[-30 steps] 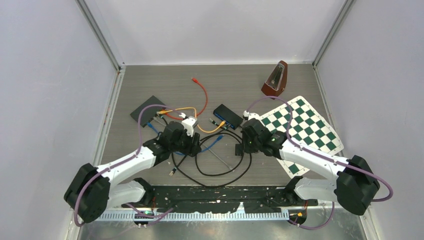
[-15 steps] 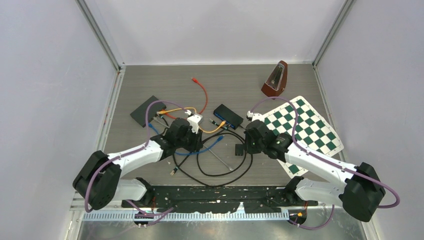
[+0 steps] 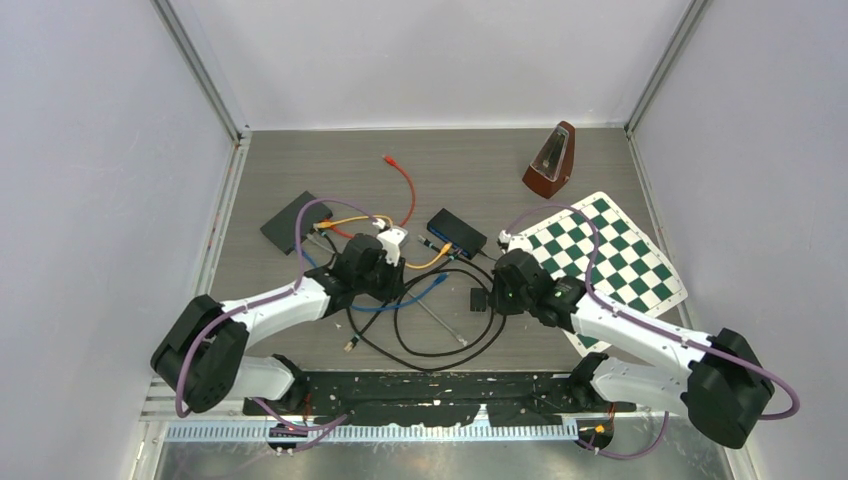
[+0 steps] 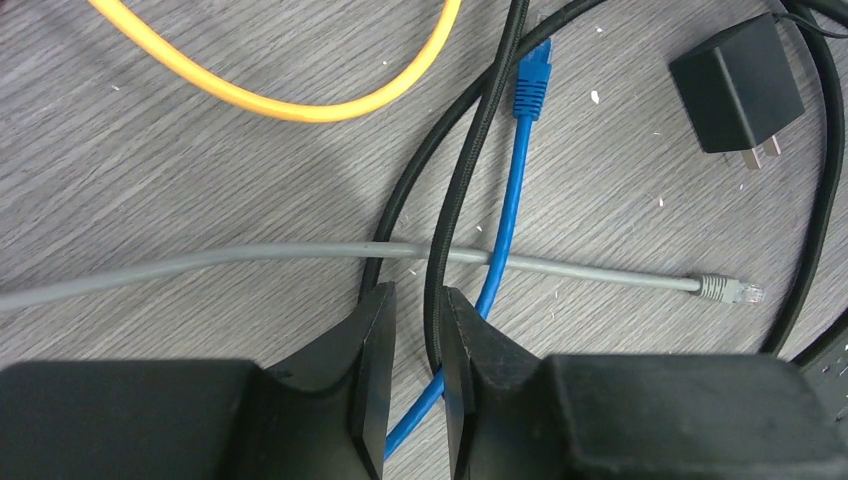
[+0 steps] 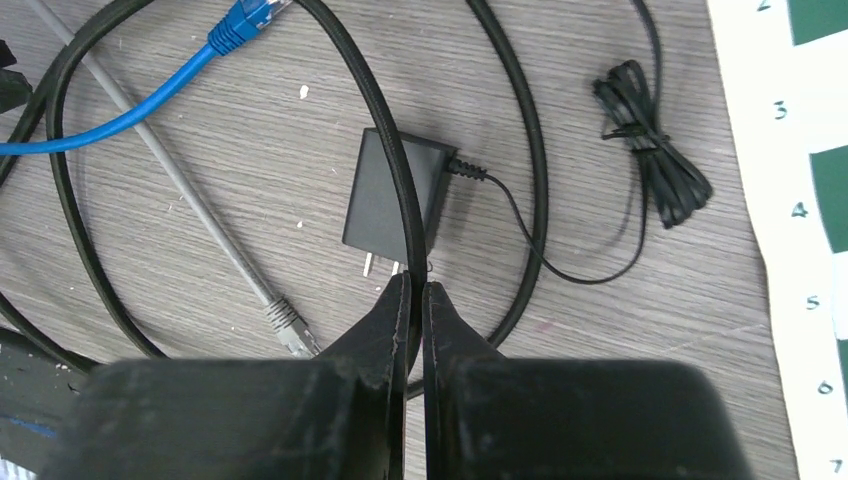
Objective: Insert the plug into the switch port
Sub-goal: Adjust the switch port at the center of the board.
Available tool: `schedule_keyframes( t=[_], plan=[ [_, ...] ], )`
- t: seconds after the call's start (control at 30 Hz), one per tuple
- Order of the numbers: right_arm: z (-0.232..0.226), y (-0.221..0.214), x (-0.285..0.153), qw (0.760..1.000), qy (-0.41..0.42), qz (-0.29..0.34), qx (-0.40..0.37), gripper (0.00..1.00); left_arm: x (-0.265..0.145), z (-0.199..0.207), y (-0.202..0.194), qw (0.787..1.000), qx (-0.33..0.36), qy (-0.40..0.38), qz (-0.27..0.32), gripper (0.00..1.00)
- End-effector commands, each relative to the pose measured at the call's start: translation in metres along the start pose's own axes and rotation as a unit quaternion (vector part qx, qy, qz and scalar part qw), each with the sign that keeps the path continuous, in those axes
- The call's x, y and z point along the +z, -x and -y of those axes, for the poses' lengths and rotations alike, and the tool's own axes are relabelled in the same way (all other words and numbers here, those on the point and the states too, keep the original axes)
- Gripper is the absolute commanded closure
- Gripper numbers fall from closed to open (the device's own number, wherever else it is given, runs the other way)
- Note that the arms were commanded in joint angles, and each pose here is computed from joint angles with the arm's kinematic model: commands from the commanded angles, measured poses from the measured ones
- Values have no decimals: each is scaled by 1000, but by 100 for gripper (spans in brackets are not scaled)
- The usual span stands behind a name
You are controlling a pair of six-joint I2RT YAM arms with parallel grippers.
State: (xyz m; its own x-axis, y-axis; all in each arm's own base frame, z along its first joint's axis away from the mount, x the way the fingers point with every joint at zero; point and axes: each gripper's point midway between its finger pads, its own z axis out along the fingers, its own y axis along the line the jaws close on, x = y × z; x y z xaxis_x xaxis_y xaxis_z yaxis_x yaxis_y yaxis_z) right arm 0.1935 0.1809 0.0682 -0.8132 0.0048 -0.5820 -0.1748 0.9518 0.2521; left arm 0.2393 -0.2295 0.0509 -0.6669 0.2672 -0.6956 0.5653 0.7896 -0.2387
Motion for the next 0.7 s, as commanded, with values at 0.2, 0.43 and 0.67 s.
schedule_keyframes(
  t=[0.2,0.43,0.67],
  plan=[
    [-48,6,20,996,75,-19,-49,86,-40,-10,49,995,-3,58,85,61],
    [-18,43,8,997,-15,28,-70,45,-106,-45,81,971,-8,182,156,52],
    [-7,68,22,993,-35,38,-109,48,-167,-67,94,941,-21,262,212,3]
  ],
)
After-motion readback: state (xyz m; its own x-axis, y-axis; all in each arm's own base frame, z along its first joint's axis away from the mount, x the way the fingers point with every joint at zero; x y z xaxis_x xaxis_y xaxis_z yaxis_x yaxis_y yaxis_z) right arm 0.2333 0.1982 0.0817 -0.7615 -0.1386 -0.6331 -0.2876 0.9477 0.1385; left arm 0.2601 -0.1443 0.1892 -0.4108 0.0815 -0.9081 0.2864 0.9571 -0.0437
